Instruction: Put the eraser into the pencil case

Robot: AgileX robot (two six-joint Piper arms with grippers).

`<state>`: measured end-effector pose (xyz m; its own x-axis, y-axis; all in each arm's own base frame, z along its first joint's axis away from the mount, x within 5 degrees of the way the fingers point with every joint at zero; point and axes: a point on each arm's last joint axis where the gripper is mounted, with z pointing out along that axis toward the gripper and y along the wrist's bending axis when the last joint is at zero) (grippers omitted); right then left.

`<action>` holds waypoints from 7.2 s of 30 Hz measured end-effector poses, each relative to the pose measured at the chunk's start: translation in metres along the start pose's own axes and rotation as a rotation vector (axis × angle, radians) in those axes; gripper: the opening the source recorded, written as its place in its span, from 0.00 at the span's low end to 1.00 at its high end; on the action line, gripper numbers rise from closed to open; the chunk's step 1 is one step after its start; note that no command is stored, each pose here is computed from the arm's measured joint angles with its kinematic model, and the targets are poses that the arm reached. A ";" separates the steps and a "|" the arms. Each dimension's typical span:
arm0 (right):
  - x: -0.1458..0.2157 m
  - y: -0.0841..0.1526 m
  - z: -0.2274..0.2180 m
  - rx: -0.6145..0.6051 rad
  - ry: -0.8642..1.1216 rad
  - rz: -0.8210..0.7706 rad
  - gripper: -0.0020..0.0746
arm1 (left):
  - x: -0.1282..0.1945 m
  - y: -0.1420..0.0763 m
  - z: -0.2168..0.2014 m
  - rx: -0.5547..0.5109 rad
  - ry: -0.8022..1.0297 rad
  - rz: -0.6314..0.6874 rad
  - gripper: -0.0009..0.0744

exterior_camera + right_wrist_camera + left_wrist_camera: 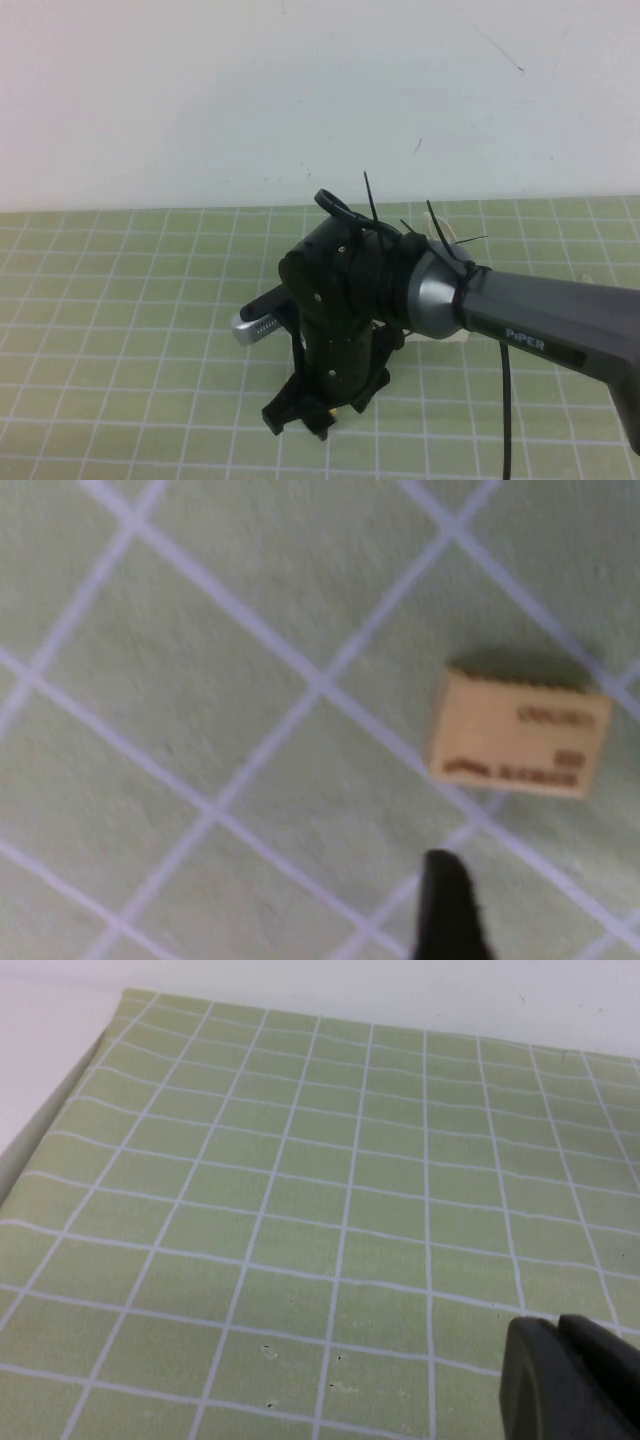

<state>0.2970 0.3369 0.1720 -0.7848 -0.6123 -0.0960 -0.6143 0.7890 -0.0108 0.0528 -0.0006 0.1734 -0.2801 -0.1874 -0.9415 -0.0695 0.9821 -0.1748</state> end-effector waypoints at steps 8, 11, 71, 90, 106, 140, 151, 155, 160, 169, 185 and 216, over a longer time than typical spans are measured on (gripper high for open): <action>-0.012 0.002 0.001 -0.029 -0.125 0.092 0.68 | 0.000 0.000 0.000 0.000 0.000 0.000 0.01; -0.015 0.002 0.001 -0.027 -0.153 0.095 0.68 | 0.000 0.000 0.000 0.000 0.000 0.000 0.01; -0.027 -0.084 -0.074 0.071 -0.445 0.294 0.44 | 0.000 0.000 0.000 0.001 0.000 -0.003 0.01; 0.004 -0.095 -0.159 0.096 -0.581 0.308 0.06 | 0.000 0.000 0.000 0.002 0.000 -0.004 0.01; 0.165 -0.058 -0.248 0.034 -0.873 0.096 0.03 | 0.000 0.000 0.000 0.002 0.000 -0.006 0.01; 0.379 -0.129 -0.104 0.491 -1.314 0.527 0.02 | 0.000 0.000 0.000 0.002 0.000 -0.006 0.01; 0.400 -0.128 -0.080 0.637 -1.328 0.657 0.02 | 0.000 0.000 0.000 0.003 0.000 -0.008 0.01; 0.398 -0.129 -0.064 0.593 -1.326 0.675 0.02 | 0.000 0.000 0.000 0.003 0.000 -0.008 0.01; 0.397 -0.122 -0.054 0.513 -1.332 0.659 0.03 | 0.000 0.000 0.000 0.004 0.000 -0.010 0.01; 0.400 -0.117 -0.034 0.384 -1.128 0.719 0.02 | 0.000 0.000 0.000 0.004 0.000 -0.010 0.01; 0.400 -0.117 -0.033 0.356 -1.125 0.726 0.02 | 0.000 0.000 0.000 0.004 0.000 -0.010 0.01; 0.400 -0.116 -0.033 0.354 -1.123 0.724 0.02 | 0.000 0.000 0.000 0.004 0.000 -0.010 0.01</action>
<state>0.0515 -0.0019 0.1678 -0.3263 0.1709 -0.9297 0.0843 0.9849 0.1515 0.0528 -0.0010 0.1734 -0.2796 -0.1973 -0.9396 -0.0686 0.9803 -0.1854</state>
